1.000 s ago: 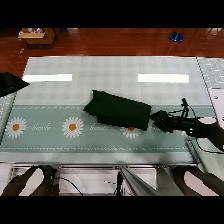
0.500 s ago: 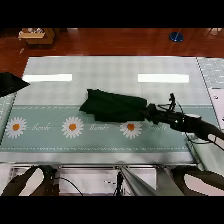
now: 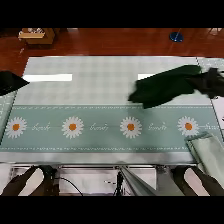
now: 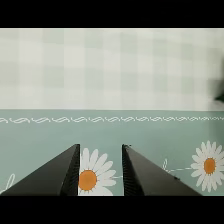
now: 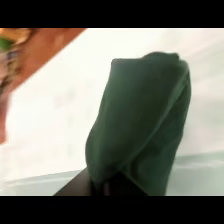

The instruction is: Fold the shirts.

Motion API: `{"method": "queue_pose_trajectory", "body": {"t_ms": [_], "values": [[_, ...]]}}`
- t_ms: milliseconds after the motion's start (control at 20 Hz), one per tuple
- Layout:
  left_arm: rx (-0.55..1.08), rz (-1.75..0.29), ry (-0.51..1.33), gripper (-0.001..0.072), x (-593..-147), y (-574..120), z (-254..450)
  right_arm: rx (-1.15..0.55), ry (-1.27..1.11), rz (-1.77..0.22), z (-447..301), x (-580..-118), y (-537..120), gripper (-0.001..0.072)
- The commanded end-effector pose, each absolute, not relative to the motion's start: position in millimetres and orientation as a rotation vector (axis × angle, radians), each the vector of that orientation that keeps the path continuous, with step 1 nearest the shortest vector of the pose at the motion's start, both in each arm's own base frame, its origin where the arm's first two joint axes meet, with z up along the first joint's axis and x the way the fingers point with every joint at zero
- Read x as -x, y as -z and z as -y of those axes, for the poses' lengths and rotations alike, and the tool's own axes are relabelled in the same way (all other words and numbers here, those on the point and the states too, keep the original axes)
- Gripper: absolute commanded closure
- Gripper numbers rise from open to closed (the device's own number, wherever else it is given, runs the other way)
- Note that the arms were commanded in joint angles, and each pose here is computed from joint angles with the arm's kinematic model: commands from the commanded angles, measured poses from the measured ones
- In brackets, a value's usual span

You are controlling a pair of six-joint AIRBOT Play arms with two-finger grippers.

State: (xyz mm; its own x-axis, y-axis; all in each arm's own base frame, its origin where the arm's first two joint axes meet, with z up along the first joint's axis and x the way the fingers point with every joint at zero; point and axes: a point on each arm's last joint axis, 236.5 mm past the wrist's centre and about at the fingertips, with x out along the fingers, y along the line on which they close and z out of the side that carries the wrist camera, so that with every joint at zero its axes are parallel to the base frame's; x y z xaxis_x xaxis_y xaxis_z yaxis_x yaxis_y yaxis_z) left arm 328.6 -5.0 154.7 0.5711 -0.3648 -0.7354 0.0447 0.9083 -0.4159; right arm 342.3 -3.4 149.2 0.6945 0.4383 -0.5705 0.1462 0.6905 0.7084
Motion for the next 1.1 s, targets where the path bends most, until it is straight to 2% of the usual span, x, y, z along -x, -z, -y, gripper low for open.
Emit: {"method": "queue_pose_trajectory", "body": {"t_ms": [0,150,300,700,850,1050], "values": [[0.380,-0.936,0.240,0.0373,-333.4,-151.8,2.3,-0.719,0.300,-0.966,107.3,-244.1,-157.5,0.0686],[0.379,-0.919,0.229,0.0373,-340.0,-151.5,-1.5,-0.753,0.562,-1.079,152.6,-169.5,-151.7,0.0686],[0.374,-0.890,0.213,0.0373,-348.2,-152.8,-6.5,-0.822,0.757,-1.168,170.6,-114.8,-140.5,0.0686],[0.334,-0.775,0.148,0.0373,-378.0,-159.7,-29.5,-0.748,1.172,-1.367,200.3,-18.4,-134.5,0.0686],[0.317,-0.743,0.123,0.0374,-386.7,-160.3,-40.5,-0.756,1.231,-1.493,192.9,7.6,-117.8,0.0686],[0.320,-0.706,0.086,0.0374,-392.1,-165.2,-53.3,-0.670,1.383,-1.639,198.2,50.7,-110.6,0.0686]]}}
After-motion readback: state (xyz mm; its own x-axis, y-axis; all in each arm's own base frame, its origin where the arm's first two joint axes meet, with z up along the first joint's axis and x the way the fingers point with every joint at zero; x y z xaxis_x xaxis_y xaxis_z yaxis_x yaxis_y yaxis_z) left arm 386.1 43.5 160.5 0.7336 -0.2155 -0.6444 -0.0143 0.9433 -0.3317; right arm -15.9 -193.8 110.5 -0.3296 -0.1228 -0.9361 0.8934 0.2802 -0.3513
